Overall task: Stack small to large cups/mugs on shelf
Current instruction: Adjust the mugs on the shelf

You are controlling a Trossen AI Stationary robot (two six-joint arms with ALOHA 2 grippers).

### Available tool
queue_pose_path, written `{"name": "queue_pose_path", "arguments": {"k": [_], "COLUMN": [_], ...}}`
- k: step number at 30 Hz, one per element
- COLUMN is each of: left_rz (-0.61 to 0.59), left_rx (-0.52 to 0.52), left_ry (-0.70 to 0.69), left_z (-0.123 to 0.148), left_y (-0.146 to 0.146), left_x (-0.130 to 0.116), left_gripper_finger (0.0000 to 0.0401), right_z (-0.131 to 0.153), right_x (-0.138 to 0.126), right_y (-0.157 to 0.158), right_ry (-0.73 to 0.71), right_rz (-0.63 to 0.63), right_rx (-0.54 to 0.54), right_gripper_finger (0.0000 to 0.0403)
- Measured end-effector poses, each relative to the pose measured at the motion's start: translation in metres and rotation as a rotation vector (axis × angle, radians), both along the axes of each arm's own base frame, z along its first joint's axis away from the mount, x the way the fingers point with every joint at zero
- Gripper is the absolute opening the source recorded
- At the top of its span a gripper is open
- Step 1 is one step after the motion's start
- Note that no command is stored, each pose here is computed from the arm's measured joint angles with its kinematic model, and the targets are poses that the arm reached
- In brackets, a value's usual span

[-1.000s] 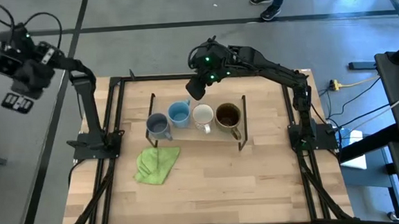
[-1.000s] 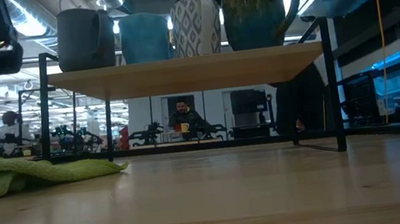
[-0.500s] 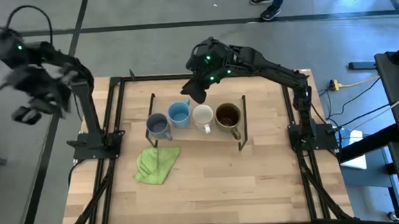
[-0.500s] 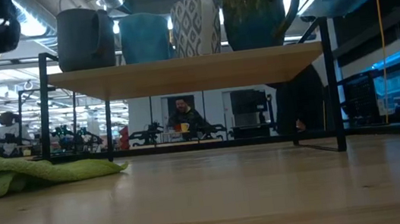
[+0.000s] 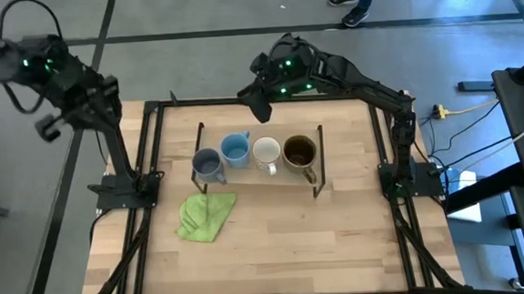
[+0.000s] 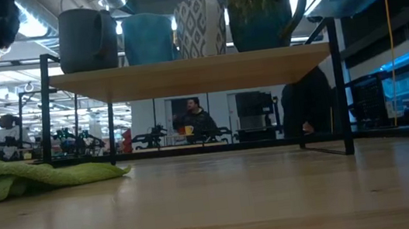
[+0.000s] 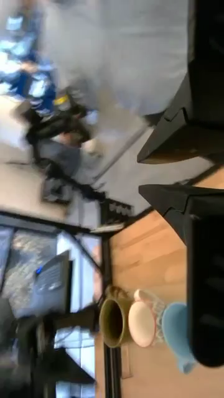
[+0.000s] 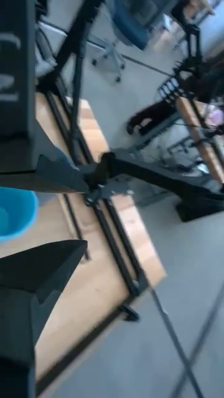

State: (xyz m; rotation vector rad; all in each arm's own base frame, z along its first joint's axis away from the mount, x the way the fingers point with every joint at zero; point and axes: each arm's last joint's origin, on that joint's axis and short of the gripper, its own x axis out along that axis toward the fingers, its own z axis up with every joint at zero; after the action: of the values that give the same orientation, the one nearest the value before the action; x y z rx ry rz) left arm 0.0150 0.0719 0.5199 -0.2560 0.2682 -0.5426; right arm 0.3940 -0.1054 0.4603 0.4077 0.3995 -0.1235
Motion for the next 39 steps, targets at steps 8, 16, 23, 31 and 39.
{"name": "queue_pose_path", "arguments": {"k": [8, 16, 23, 31, 39], "left_rz": [-0.086, -0.275, 0.067, 0.719, 1.173], "left_rx": [0.132, 0.18, 0.329, 0.462, 0.569], "left_ry": [0.033, -0.132, -0.343, -0.257, -0.078], "left_z": [-0.022, -0.033, -0.042, -0.055, -0.07], "left_y": [-0.028, -0.116, -0.156, -0.168, -0.124], "left_x": [0.004, 0.004, 0.013, 0.058, 0.115], "left_gripper_finger": [0.0057, 0.0047, 0.0019, 0.0005, 0.0005], "right_z": [0.006, 0.0, 0.007, 0.029, 0.057], "right_x": [0.001, 0.0, 0.003, 0.007, -0.018], "right_y": [0.011, 0.015, 0.019, 0.043, 0.06], "right_ry": [-0.033, 0.026, -0.055, -0.276, -0.342], "right_rz": [-0.015, -0.031, 0.094, 0.348, 0.235], "right_rx": [-0.005, 0.027, 0.084, -0.115, -0.408], "right_gripper_finger": [0.0133, 0.0133, 0.0133, 0.0133, 0.0133]}}
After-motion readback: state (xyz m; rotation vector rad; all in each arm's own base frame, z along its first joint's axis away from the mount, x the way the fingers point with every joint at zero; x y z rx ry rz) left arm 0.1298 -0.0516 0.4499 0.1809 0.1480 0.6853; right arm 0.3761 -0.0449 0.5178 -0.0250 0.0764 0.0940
